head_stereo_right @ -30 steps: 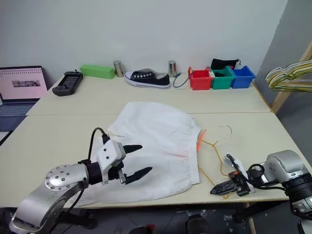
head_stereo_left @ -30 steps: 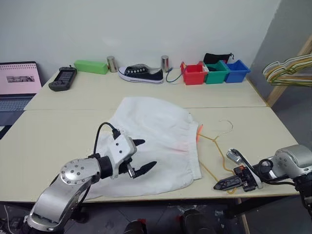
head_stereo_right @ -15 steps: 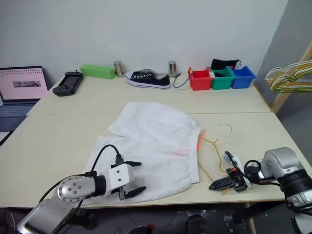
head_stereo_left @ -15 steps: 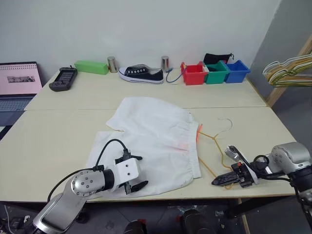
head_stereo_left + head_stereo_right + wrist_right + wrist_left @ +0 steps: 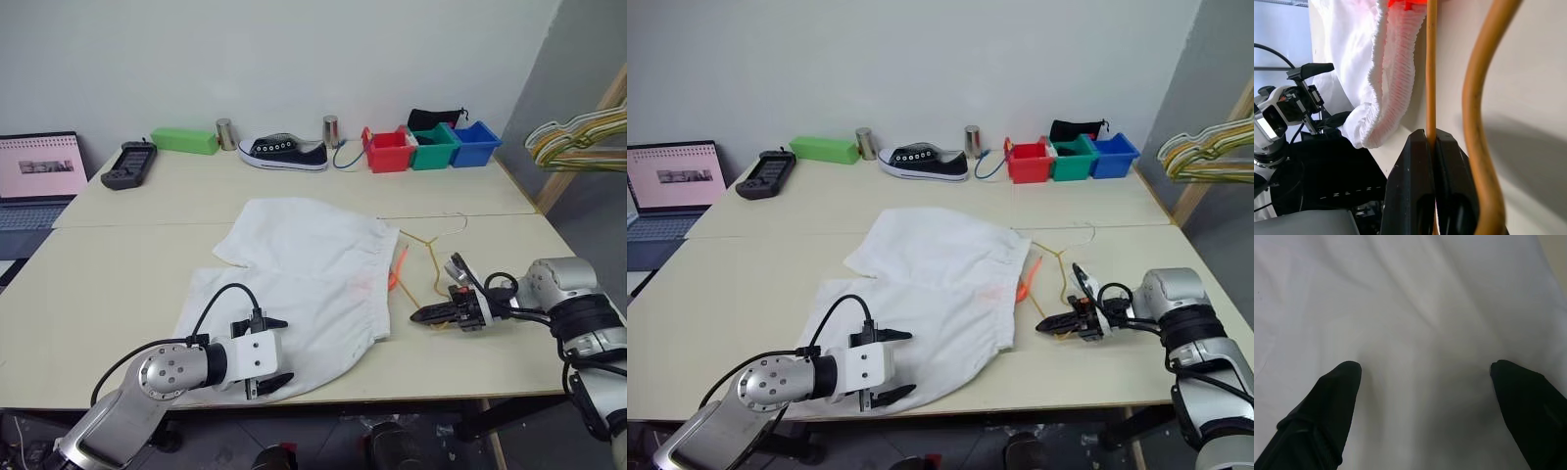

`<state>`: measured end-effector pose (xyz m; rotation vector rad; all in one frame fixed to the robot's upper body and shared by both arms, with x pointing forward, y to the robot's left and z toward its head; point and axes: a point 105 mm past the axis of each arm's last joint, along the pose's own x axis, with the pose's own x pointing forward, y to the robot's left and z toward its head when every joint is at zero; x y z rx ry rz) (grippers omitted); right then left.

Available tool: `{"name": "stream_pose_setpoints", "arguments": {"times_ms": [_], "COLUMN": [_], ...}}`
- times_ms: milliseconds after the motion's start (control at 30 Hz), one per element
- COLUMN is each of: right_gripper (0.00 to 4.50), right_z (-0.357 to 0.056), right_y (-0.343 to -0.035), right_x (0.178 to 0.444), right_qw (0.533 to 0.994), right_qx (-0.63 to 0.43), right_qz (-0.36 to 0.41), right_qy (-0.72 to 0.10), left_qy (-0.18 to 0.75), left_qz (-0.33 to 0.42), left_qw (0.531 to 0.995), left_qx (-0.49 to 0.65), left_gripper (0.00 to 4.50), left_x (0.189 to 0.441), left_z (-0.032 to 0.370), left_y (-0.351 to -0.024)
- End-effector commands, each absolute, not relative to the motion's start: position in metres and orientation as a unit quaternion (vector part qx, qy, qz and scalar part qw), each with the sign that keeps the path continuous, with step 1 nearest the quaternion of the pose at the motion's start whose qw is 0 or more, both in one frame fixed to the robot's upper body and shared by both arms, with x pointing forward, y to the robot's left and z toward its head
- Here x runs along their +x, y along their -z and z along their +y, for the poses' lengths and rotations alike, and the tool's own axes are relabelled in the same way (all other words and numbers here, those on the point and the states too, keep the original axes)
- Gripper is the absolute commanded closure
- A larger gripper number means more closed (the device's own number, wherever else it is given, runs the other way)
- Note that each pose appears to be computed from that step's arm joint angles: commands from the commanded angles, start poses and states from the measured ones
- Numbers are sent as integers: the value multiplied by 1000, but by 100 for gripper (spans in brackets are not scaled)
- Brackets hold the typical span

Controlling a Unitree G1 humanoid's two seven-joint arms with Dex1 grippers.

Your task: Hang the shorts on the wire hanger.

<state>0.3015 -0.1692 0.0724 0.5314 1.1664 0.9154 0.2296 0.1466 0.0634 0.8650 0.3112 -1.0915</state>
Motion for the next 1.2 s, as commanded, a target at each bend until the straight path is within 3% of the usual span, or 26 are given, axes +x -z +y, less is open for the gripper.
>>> {"name": "stream_pose_setpoints", "arguments": {"times_ms": [33, 100, 167, 300, 400, 733, 900, 1200], "right_gripper": [450, 450, 450, 450, 450, 450, 450, 450], "right_z": [-171, -172, -174, -169, -159, -106, -96, -89], "right_y": [-94, -101, -108, -123, -135, -178, -188, -202], "right_x": [311, 317, 325, 344, 359, 361, 361, 362], "right_qw": [742, 758, 773, 798, 808, 803, 804, 802], "right_qx": [111, 51, -17, -132, -223, -354, -385, -435], "right_qz": [462, 434, 404, 338, 275, 110, 78, 39], "right_qy": [-472, -485, -489, -481, -470, -466, -446, -408], "left_qy": [467, 456, 465, 492, 478, 462, 511, 537], "left_qz": [131, 90, 54, 25, -3, -32, -20, -15], "left_qw": [812, 850, 855, 836, 835, 752, 695, 645], "left_qx": [326, 250, 221, 240, 273, 469, 505, 543], "left_gripper": [1, 1, 1, 1, 1, 1, 1, 1], "left_x": [252, 270, 278, 282, 302, 381, 387, 393], "left_z": [160, 163, 168, 174, 180, 170, 152, 135], "left_y": [-101, -151, -196, -244, -268, -279, -271, -263]}}
